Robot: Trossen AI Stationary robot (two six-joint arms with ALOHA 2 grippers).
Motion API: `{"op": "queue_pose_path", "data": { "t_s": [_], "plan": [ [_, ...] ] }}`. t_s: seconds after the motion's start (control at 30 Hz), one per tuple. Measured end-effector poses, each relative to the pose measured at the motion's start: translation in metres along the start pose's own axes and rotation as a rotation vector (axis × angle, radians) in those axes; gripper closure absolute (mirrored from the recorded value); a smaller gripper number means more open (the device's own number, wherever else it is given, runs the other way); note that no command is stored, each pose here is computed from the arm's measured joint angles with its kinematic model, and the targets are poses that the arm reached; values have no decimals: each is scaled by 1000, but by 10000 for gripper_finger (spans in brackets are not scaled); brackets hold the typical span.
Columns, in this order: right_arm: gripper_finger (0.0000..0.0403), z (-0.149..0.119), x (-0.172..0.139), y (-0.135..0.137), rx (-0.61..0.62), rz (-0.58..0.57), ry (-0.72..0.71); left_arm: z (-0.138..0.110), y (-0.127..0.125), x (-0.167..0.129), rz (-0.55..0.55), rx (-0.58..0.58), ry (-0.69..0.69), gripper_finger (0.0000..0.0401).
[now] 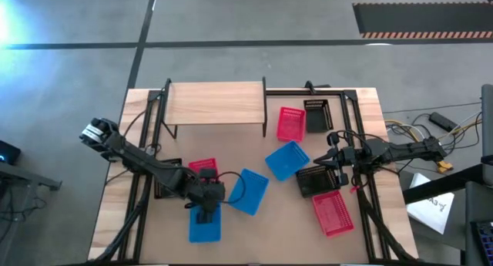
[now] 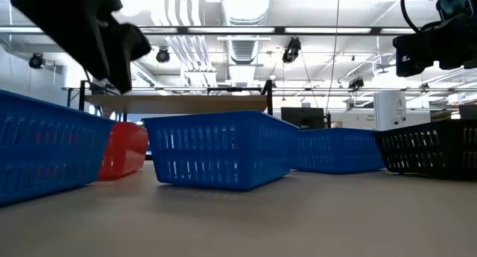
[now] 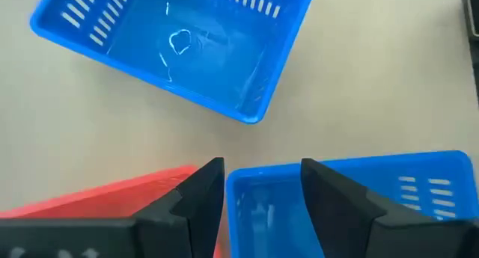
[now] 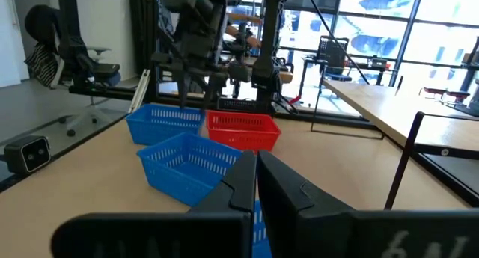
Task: Stack baskets on shelf by color
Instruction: Put the left red bin on the shelf
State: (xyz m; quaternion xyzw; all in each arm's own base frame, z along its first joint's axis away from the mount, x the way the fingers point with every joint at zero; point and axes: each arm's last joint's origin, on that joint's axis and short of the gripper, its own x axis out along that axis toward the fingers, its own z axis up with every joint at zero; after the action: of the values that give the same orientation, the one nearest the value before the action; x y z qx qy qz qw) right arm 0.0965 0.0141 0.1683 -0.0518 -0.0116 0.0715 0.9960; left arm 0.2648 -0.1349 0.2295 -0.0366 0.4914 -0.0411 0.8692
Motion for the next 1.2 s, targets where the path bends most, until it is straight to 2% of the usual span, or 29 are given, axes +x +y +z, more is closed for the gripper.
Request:
{"op": "queue_pose_path", "data": {
  "t_s": [0.1, 0.23, 0.3, 0.5, 0.7, 0.97, 1.2],
  "plan": [
    [394, 0, 0, 0, 0, 0, 1, -3, -4, -10, 15, 19, 57, 239],
    [394, 0, 0, 0, 0, 0, 0, -13, 2, -13, 87, -7, 154, 239],
    [394, 0, 0, 0, 0, 0, 1, -14, 4, -8, 129, -29, 125, 239],
    [394, 0, 0, 0, 0, 0, 0, -10, 3, 1, 138, -77, 12, 239],
    [394, 0, 0, 0, 0, 0, 1, -14, 6, 5, 210, -95, -21, 239],
    [394, 0, 0, 0, 0, 0, 0, -23, 9, 20, 205, -108, -65, 239],
    [394, 0, 0, 0, 0, 0, 0, -24, 14, 21, 252, -133, -67, 239]
  ]
}}
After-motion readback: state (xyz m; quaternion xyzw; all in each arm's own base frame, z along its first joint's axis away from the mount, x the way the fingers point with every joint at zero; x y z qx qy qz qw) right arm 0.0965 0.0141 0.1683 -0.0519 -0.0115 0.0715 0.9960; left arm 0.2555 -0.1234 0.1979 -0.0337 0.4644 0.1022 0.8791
